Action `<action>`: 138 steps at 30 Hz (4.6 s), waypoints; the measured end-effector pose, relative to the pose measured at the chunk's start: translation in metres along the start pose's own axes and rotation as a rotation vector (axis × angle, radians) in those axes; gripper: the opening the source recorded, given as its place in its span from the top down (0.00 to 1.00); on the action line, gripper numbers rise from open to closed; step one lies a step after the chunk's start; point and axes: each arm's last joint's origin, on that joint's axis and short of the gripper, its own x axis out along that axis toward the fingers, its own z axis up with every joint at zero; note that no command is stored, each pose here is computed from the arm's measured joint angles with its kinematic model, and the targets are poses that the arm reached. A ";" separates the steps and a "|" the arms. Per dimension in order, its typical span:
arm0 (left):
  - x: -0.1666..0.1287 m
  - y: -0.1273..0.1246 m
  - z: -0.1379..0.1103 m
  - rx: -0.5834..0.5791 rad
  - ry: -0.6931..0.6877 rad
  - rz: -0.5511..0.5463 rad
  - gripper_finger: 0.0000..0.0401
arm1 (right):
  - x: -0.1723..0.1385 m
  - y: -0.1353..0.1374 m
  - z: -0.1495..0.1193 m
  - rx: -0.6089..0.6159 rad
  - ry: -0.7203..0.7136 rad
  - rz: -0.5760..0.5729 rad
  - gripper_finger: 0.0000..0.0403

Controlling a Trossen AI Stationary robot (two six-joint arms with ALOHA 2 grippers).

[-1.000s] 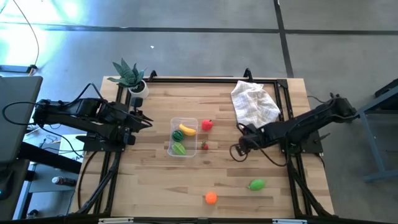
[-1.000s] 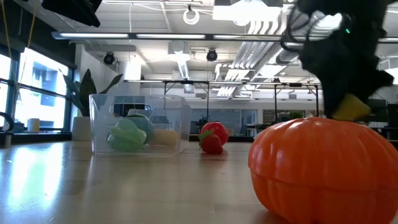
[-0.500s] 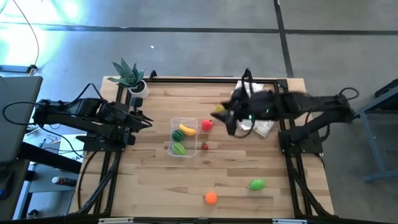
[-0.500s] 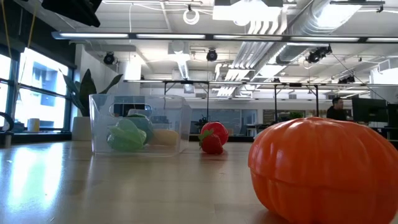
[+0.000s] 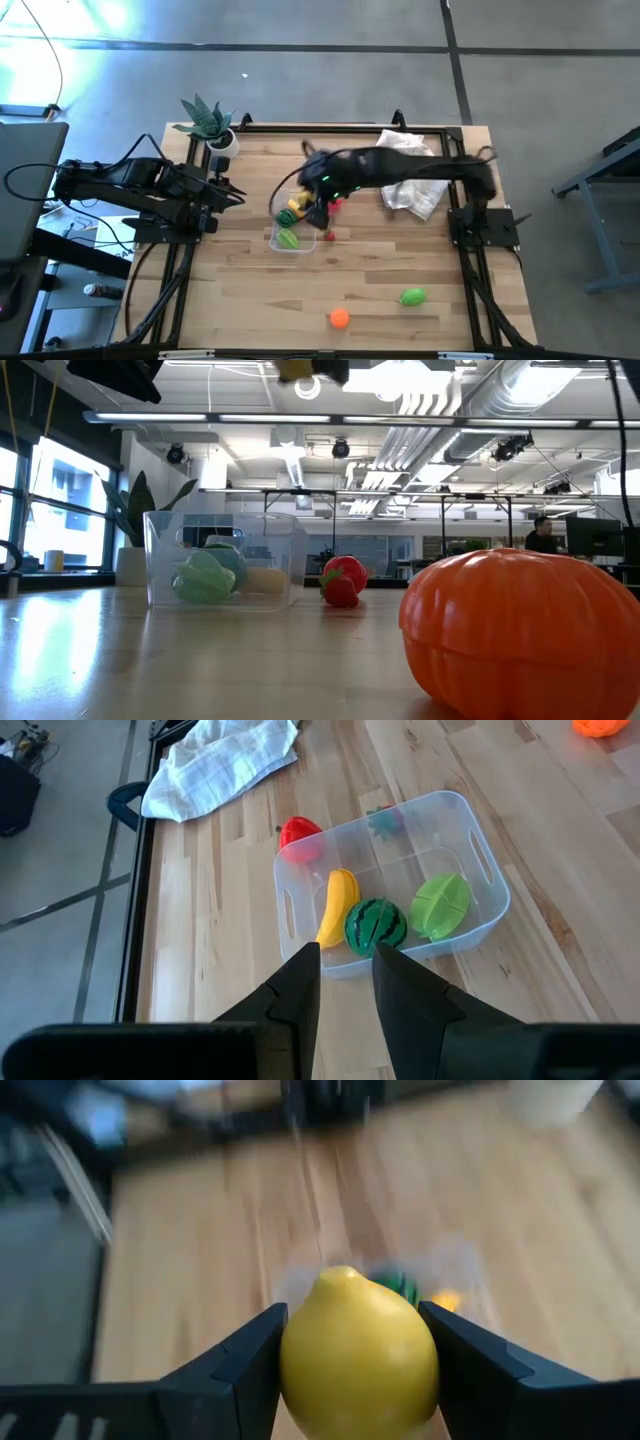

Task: Pick and placing Produce into tupperware
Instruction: Put the lemon into the bin, then put the strawberry into the bin

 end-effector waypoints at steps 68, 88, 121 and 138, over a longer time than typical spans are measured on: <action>0.000 0.000 0.000 0.000 0.000 0.000 0.79 | 0.201 -0.029 -0.079 -0.358 0.429 0.015 0.50; 0.000 0.000 0.000 0.000 0.000 0.000 0.79 | 0.202 -0.031 -0.077 -0.355 0.409 -0.058 0.41; 0.000 0.000 0.000 0.000 0.000 0.000 0.79 | 0.108 -0.002 -0.054 -0.280 0.440 -0.078 0.41; 0.000 0.000 0.000 0.000 0.000 -0.001 0.79 | 0.023 0.043 -0.106 -0.114 0.422 -0.084 0.41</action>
